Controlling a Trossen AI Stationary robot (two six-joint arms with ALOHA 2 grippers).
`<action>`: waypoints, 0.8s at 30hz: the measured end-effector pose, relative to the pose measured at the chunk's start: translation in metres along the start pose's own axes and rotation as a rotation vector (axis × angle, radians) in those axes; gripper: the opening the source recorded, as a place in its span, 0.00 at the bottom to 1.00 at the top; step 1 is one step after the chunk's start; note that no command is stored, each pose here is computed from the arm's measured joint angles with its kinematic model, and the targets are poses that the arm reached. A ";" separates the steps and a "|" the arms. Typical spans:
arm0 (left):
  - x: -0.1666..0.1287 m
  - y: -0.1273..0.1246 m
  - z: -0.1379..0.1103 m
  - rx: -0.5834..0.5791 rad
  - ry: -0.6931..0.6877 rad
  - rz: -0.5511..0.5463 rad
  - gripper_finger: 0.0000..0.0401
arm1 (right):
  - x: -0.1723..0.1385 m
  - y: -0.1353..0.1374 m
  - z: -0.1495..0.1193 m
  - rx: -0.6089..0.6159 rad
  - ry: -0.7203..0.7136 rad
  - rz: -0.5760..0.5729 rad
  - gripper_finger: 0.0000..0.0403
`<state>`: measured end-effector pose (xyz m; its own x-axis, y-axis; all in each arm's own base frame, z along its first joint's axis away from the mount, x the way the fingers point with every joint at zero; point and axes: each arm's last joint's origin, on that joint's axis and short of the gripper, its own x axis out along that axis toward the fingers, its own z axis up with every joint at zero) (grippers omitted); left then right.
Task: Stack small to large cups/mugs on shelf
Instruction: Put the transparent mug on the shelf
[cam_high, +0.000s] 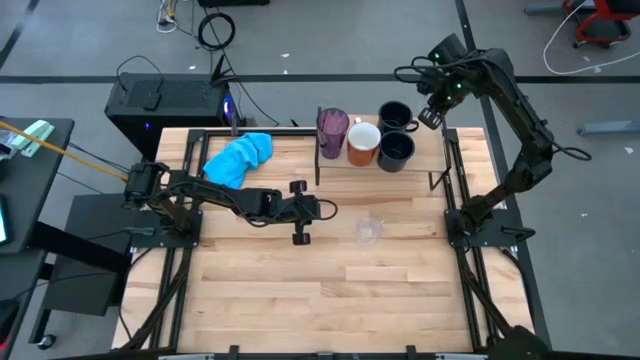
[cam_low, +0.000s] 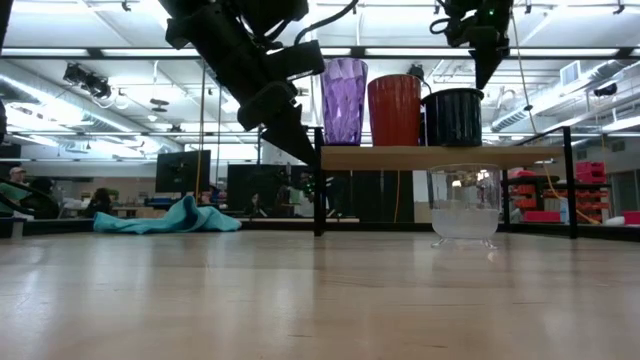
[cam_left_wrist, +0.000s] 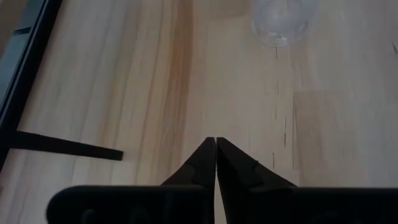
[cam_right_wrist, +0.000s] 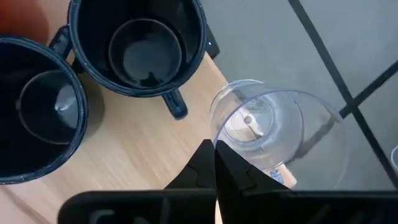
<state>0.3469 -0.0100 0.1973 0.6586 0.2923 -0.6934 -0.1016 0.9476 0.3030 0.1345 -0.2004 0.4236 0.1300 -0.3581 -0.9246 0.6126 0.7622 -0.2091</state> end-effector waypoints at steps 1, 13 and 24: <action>0.000 0.000 0.000 -0.002 0.003 0.000 0.06 | 0.000 0.000 0.000 0.010 0.001 -0.001 0.00; -0.002 -0.005 0.000 0.004 0.005 -0.011 0.03 | -0.033 0.006 -0.024 0.011 -0.133 0.058 0.00; -0.002 -0.005 0.000 0.002 0.005 -0.011 0.03 | -0.045 0.025 -0.031 -0.050 -0.202 0.147 0.00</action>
<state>0.3460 -0.0154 0.1967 0.6562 0.2825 -0.6997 -0.0932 0.9505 0.2963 0.1195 -0.1486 0.4504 0.3712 -0.3381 -0.8648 0.5367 0.8381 -0.0973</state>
